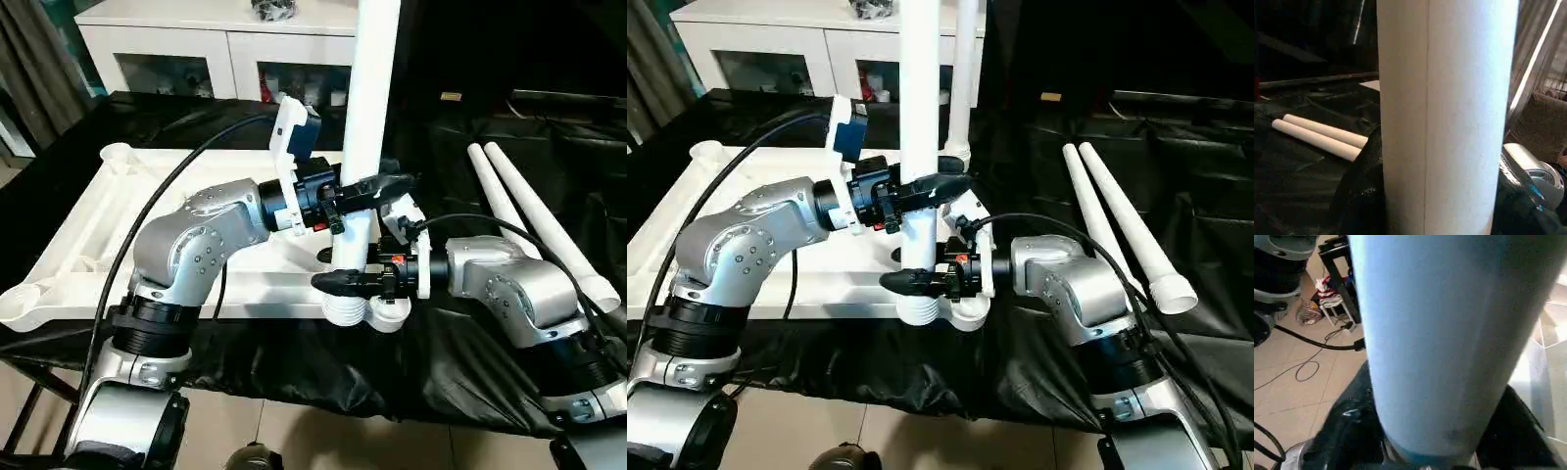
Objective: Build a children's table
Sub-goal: Pick table leg, then insert table leg to table base
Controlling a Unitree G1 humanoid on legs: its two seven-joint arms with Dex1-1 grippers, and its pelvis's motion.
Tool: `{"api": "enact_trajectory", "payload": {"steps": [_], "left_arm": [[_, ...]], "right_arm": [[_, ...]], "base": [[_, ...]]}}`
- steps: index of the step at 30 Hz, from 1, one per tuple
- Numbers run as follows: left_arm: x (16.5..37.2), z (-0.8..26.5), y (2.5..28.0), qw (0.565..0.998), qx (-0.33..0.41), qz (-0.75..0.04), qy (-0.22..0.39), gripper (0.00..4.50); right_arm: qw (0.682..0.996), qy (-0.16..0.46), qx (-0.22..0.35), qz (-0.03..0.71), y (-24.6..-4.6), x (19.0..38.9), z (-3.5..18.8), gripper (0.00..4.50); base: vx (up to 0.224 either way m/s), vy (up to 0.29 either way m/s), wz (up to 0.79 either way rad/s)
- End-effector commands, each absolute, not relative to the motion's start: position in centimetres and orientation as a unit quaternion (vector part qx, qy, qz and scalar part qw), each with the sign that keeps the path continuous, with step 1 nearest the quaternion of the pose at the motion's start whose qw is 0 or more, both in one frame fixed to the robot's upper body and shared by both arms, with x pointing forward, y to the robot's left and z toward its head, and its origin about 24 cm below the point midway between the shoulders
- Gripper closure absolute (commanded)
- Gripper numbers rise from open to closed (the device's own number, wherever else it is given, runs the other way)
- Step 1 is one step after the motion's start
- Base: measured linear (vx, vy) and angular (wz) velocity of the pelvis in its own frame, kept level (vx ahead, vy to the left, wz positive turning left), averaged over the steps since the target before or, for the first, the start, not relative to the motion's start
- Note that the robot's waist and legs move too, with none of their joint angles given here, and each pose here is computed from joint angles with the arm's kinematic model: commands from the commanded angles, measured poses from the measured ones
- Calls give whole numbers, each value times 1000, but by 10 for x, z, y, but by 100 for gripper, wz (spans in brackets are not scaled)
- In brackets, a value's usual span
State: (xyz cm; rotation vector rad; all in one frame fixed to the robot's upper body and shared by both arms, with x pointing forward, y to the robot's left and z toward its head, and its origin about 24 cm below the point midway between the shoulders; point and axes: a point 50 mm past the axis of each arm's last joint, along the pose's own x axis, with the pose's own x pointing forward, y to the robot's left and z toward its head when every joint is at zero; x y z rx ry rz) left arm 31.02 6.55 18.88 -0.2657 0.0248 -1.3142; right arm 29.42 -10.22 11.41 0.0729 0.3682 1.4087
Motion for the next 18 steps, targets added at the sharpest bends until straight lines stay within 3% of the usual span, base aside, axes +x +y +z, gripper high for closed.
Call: {"api": "enact_trajectory", "payload": {"steps": [1, 6, 8, 9, 13, 16, 18], "left_arm": [[310, 195, 64, 778, -111, -618, 3, 268], [309, 196, 64, 773, -115, -624, 1, 268], [309, 197, 63, 772, -119, -625, -3, 198], [309, 199, 63, 773, -121, -622, -8, 198], [317, 212, 65, 790, -152, -589, -69, 173], [327, 247, 80, 786, -276, -521, -187, 160], [328, 249, 81, 786, -284, -513, -196, 160]], "right_arm": [[747, 169, 37, 642, -102, 297, 117, 251], [746, 167, 39, 644, -102, 297, 117, 260], [747, 166, 39, 643, -102, 297, 117, 260], [748, 164, 38, 642, -102, 297, 117, 260], [760, 152, 35, 631, -101, 298, 116, 260], [783, 129, 51, 606, -101, 301, 119, 260], [786, 127, 53, 603, -101, 302, 119, 260]], "base": [[0, 0, 0], [0, 0, 0], [0, 0, 0], [0, 0, 0], [0, 0, 0], [0, 0, 0], [0, 0, 0]]}}
